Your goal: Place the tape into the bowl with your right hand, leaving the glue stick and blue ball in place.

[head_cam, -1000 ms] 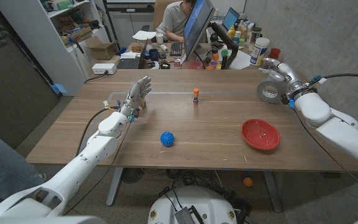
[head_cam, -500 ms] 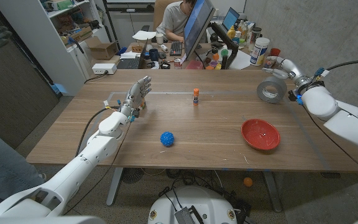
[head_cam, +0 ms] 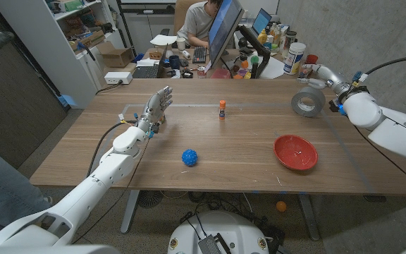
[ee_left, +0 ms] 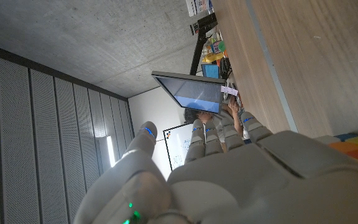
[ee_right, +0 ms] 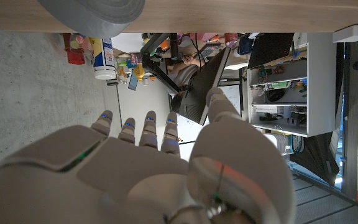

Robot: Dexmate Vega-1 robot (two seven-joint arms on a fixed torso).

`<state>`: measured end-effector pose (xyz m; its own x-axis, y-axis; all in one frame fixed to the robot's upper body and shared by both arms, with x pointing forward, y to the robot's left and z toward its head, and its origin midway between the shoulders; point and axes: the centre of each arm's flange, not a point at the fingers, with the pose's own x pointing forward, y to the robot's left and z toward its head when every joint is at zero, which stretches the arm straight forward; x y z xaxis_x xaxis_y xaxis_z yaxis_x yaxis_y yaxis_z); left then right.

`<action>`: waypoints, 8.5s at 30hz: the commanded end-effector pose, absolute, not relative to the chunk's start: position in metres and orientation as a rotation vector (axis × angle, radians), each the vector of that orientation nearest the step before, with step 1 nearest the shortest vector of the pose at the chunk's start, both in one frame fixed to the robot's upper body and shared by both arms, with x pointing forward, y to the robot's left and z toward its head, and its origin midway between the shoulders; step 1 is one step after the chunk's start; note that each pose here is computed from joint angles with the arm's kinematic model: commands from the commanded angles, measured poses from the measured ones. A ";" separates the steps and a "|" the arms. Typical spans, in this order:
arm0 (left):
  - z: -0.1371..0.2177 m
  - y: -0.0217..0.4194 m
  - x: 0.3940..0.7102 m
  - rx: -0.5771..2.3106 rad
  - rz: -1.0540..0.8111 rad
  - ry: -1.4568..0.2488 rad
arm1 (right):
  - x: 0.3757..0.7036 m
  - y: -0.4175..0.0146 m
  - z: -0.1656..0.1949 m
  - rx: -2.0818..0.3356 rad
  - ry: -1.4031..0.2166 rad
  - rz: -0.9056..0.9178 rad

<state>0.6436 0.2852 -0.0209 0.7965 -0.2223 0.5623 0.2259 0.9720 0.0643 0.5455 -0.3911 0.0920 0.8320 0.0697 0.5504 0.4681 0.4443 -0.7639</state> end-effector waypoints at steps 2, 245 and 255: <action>-0.023 0.285 0.645 -0.009 -0.239 -0.593 | 0.549 -0.389 0.100 -1.206 -0.494 -0.270; 0.001 0.281 0.657 0.068 -0.297 -0.573 | 0.498 -0.387 0.091 -1.297 -0.344 -0.416; 0.003 0.279 0.656 0.075 -0.306 -0.575 | 0.481 -0.389 0.084 -1.322 -0.369 -0.390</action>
<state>0.6569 0.2821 0.0009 0.7991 -0.2912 0.5259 0.2549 0.9565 0.1422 0.4980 -0.3905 0.0905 0.8788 -0.1059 0.4653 0.4771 0.2042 -0.8548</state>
